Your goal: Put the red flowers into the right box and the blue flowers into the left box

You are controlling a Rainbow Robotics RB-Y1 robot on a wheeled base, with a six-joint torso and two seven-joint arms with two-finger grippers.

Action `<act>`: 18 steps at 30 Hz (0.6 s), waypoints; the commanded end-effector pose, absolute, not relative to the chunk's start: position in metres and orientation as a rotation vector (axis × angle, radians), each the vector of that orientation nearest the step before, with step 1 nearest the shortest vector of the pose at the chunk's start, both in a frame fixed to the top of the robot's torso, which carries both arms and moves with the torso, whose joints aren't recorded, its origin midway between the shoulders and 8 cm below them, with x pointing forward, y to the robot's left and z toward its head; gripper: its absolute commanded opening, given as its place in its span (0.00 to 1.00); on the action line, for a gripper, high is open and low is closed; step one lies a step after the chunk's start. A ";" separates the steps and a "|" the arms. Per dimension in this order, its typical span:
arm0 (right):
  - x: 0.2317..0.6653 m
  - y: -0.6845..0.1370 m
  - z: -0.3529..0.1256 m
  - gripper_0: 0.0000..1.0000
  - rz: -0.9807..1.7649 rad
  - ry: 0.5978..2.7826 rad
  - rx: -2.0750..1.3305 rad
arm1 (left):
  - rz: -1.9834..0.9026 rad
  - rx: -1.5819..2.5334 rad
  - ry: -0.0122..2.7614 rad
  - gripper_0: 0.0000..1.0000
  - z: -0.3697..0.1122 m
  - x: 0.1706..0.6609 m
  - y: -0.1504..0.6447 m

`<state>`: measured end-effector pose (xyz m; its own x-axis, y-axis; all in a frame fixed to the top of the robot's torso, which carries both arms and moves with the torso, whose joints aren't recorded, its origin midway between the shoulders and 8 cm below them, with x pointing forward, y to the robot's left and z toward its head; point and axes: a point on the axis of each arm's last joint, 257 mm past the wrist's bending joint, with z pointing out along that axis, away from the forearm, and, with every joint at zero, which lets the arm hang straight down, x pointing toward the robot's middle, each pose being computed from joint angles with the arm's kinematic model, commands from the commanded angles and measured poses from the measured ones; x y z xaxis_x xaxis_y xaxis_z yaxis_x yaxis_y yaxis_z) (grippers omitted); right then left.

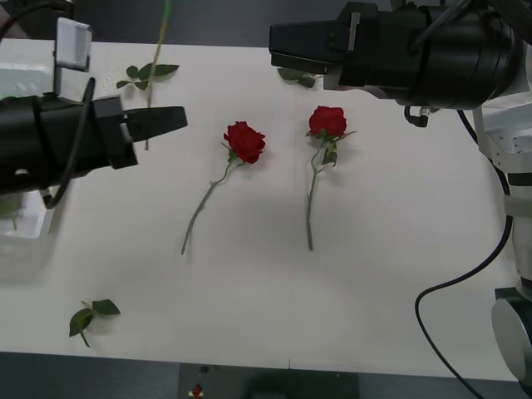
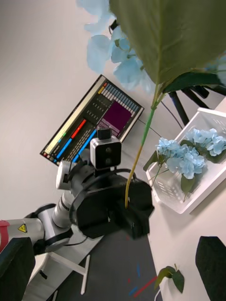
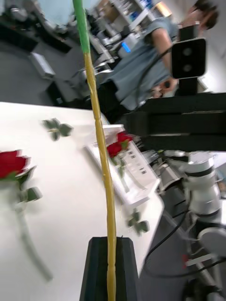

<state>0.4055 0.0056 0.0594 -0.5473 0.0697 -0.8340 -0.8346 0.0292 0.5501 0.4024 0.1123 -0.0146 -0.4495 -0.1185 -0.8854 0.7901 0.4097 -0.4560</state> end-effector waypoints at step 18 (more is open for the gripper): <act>0.460 -0.050 0.015 1.00 1.368 1.883 -0.570 | -0.561 0.144 2.189 0.00 -0.076 0.419 0.447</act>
